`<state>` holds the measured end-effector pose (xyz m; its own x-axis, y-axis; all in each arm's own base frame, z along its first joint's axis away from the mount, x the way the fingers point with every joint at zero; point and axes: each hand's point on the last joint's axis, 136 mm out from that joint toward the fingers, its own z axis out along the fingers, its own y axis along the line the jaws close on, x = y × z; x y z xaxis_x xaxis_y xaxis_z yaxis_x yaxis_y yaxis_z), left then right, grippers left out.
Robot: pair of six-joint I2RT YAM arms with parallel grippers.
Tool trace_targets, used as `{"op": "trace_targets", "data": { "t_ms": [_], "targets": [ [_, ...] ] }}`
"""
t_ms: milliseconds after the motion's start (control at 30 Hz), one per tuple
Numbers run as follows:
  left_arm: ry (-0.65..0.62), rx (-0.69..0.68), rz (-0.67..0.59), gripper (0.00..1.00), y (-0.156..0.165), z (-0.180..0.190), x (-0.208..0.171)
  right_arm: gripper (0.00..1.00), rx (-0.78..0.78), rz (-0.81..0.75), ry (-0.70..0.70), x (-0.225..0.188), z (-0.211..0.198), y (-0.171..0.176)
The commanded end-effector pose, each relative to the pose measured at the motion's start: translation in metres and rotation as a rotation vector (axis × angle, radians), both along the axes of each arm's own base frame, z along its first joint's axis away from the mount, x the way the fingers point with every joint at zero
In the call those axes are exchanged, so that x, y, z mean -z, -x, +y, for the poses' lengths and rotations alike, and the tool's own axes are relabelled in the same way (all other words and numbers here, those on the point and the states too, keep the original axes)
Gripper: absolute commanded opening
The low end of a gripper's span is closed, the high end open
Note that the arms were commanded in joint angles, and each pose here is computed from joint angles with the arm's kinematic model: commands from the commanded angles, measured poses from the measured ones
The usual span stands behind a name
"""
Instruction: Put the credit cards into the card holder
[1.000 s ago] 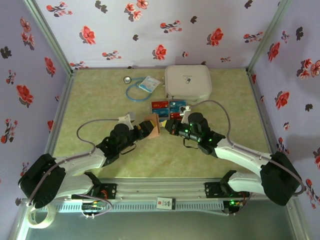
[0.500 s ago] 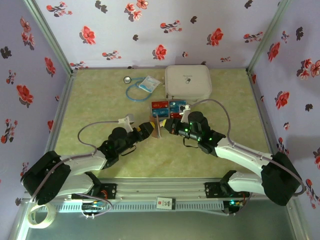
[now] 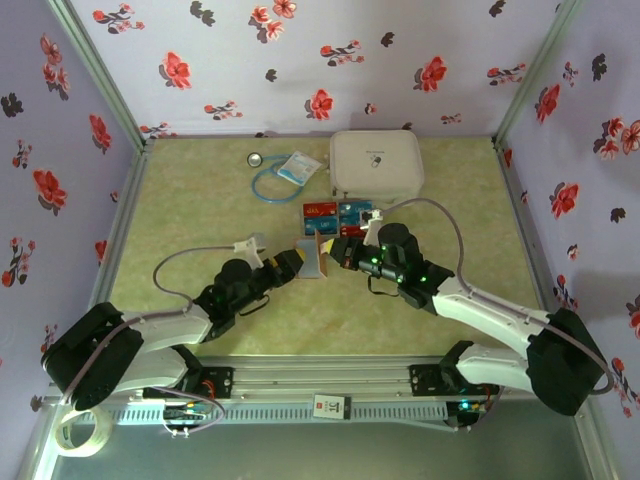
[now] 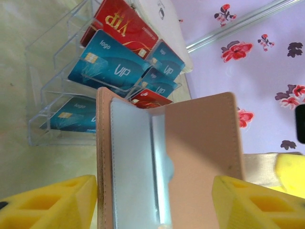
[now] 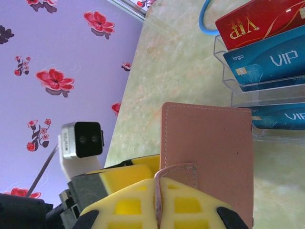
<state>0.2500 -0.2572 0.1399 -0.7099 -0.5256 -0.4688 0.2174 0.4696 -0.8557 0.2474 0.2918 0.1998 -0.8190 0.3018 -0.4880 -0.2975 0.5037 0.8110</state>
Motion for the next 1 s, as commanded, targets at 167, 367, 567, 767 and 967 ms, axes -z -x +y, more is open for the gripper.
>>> {"op": "trace_targets", "data": {
  "t_ms": [167, 367, 567, 767, 967],
  "targets": [
    [-0.098, -0.037, -0.013, 0.64, 0.0, 0.021, 0.013, 0.0, 0.008, -0.032, -0.01, -0.004, -0.005, 0.002],
    [-0.149, -0.038, 0.022, 0.63, 0.005, 0.028, 0.026, 0.0, 0.007, -0.015, -0.026, 0.004, -0.004, 0.002],
    [-0.216, -0.054, 0.074, 0.68, 0.007, 0.036, 0.046, 0.0, -0.005, -0.012, -0.05, 0.001, -0.001, 0.004],
    [-0.263, -0.055, 0.096, 0.7, 0.008, 0.04, 0.054, 0.0, 0.0, 0.01, -0.092, 0.008, -0.001, 0.006],
    [-0.307, -0.051, 0.121, 0.72, 0.009, 0.042, 0.064, 0.0, -0.003, 0.05, -0.168, 0.023, 0.003, 0.007]
  ]
}}
